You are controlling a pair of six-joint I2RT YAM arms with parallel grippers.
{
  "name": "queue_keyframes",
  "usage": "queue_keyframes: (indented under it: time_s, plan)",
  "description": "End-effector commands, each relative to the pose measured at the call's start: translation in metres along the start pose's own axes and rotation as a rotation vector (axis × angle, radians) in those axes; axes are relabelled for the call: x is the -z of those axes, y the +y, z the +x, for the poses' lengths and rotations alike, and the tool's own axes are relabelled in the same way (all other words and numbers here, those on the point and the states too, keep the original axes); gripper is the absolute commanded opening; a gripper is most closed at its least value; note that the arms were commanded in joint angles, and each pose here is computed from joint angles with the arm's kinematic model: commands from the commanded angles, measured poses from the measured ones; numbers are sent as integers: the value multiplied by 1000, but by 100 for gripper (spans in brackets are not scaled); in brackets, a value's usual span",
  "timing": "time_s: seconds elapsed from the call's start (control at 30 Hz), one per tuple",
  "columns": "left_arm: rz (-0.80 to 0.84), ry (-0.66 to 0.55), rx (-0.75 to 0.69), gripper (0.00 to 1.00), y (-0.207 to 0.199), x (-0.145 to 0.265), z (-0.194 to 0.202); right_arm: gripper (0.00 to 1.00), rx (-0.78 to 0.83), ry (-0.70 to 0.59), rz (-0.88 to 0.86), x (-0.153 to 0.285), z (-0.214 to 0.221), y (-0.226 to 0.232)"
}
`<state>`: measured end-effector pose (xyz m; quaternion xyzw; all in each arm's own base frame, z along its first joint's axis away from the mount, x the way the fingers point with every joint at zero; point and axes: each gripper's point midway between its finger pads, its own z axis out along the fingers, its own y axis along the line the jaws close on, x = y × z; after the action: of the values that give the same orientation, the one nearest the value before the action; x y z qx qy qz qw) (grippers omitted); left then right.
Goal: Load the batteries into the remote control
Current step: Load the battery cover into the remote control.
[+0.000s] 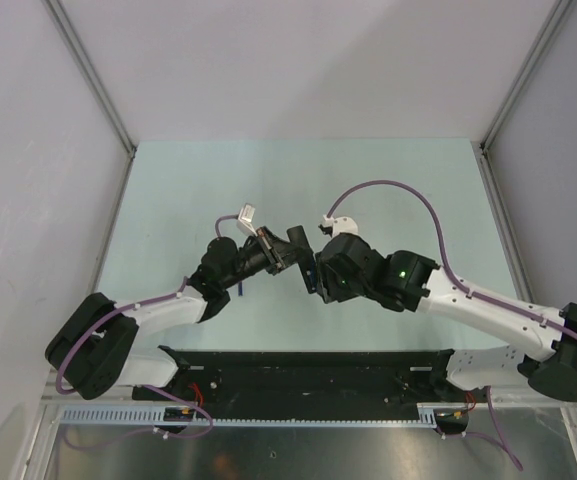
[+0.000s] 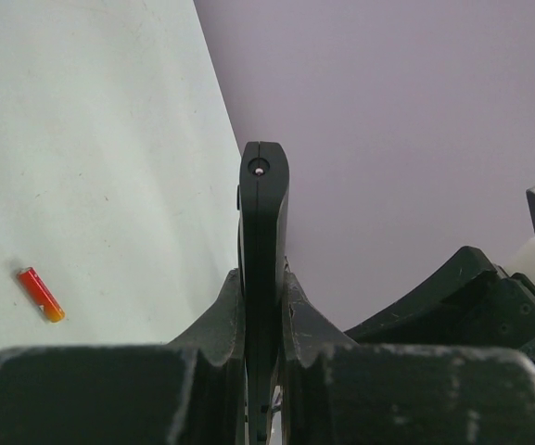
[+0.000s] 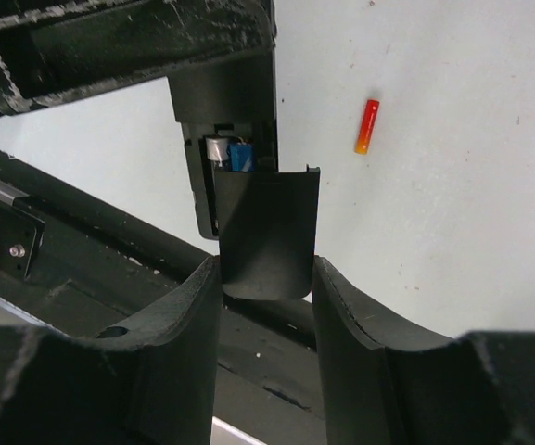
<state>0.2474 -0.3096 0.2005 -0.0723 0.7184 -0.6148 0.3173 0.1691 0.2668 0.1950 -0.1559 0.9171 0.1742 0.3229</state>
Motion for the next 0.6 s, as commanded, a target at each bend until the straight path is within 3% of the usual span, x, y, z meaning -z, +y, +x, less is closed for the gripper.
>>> queue_keyframes:
  time_s: [0.0, 0.57]
  plan:
    - [62, -15, -2, 0, -19, -1, -4, 14, 5, -57, -34, 2, -22, 16]
    - [73, 15, 73, 0, -20, -3, 3, 14, 12, -46, -24, -5, -24, 19]
